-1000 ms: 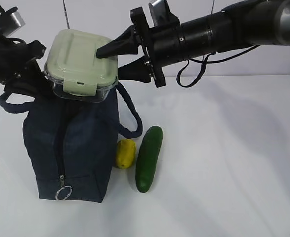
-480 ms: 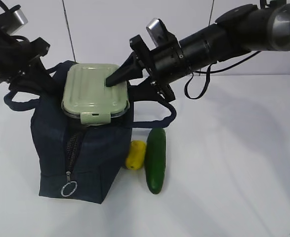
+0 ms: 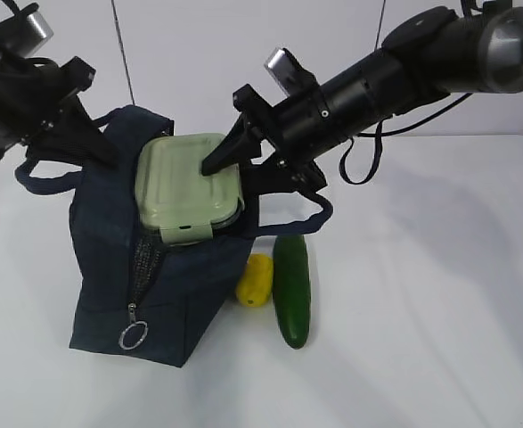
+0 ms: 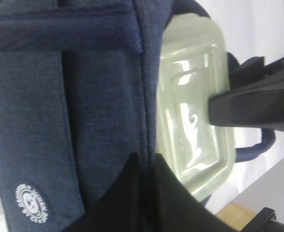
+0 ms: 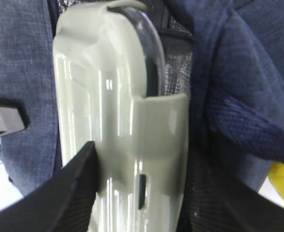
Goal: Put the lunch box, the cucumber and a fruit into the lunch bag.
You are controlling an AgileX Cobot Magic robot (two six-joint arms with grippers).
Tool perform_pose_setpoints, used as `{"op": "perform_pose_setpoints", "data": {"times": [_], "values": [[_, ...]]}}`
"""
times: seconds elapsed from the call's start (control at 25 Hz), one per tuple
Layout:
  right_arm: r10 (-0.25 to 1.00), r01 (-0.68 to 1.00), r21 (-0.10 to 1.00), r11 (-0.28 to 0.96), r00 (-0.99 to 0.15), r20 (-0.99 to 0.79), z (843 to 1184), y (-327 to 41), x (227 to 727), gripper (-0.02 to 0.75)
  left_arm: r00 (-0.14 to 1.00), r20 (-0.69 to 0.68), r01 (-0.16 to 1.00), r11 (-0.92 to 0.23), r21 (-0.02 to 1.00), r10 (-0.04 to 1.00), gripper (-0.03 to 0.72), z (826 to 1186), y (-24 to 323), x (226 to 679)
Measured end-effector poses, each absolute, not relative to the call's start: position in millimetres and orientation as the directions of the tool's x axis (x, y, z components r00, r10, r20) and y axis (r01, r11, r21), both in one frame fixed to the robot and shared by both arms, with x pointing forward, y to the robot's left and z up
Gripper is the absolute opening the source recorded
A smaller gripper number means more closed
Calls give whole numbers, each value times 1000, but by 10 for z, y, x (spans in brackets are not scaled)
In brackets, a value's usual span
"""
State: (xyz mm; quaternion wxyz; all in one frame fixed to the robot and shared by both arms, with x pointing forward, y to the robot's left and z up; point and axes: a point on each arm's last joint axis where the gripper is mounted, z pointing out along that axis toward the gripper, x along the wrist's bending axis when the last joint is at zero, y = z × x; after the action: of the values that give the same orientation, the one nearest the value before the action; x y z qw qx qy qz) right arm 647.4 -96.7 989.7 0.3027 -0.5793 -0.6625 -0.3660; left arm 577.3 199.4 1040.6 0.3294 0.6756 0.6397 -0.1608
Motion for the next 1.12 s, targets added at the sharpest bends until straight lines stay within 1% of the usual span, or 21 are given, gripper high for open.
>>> {"op": "perform_pose_setpoints", "data": {"times": [0.16,0.36,0.52,0.68,1.12], "values": [[558,991,116,67,-133,819,9813,-917,6468,377,125,-650,971,44,237,750,1,10414,1985,5775],[575,991,103,81,-131,808,9654,-721,6424,377,125,-656,971,44,235,744,1,10419,1973,5772],[585,989,131,63,-142,798,9612,-596,6413,377,125,-657,972,41,232,743,1,10418,1972,5767],[582,979,187,83,-200,788,9614,-575,6420,377,125,-657,972,41,231,743,1,10418,1971,5767],[582,972,220,76,-223,782,9610,-574,6444,378,125,-658,972,40,230,743,1,10418,1971,5765]]}}
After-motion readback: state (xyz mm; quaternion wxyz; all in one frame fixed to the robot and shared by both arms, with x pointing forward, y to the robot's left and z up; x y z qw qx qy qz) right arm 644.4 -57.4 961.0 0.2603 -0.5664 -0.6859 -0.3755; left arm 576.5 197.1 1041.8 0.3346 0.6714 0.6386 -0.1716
